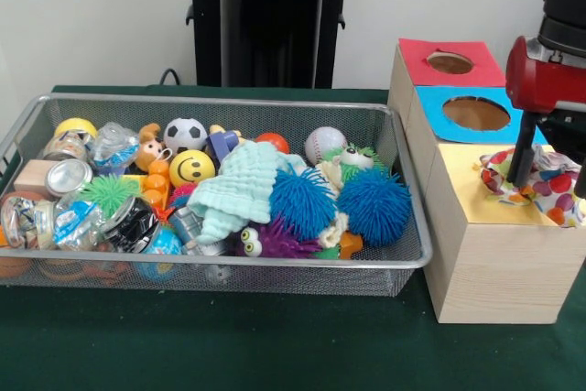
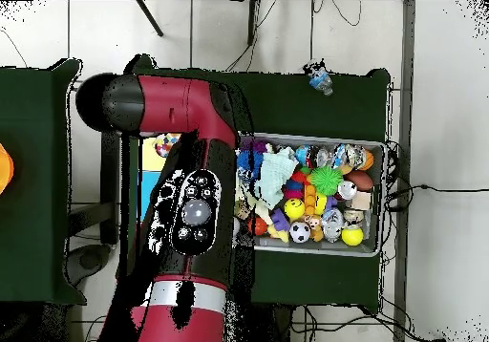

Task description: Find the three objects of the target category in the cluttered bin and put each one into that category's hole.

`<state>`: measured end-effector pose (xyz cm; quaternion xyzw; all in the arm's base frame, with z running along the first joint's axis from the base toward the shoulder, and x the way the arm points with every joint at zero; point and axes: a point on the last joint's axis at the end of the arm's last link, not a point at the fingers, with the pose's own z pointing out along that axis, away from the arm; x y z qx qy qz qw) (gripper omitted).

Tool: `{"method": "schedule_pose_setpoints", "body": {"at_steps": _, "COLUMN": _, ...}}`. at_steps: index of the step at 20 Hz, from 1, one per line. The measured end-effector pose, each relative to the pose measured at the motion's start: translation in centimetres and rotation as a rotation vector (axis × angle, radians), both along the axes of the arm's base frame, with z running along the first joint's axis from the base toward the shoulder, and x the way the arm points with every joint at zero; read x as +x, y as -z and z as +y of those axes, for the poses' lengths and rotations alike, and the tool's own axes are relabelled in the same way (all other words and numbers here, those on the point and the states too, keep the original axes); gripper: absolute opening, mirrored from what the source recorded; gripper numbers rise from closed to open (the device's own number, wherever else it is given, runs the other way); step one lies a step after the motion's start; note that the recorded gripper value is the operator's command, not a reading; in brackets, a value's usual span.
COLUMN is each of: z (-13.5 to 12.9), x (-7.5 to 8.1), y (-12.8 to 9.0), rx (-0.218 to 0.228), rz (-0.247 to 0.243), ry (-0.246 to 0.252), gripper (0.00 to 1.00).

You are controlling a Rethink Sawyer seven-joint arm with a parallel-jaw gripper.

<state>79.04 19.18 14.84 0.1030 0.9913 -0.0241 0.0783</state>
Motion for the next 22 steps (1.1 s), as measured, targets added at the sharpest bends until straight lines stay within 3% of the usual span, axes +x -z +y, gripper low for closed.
{"method": "schedule_pose_setpoints", "body": {"at_steps": 12, "z": -0.01, "x": -0.02, "y": 0.09, "rx": 0.000, "rz": 0.001, "ry": 0.000, "gripper": 1.00}}
{"method": "schedule_pose_setpoints", "body": {"at_steps": 13, "z": -0.02, "x": -0.02, "y": 0.08, "rx": -0.001, "rz": 0.001, "ry": 0.000, "gripper": 0.00}}
{"method": "schedule_pose_setpoints", "body": {"at_steps": 22, "z": -0.03, "x": -0.02, "y": 0.08, "rx": -0.001, "rz": 0.001, "ry": 0.000, "gripper": 0.00}}
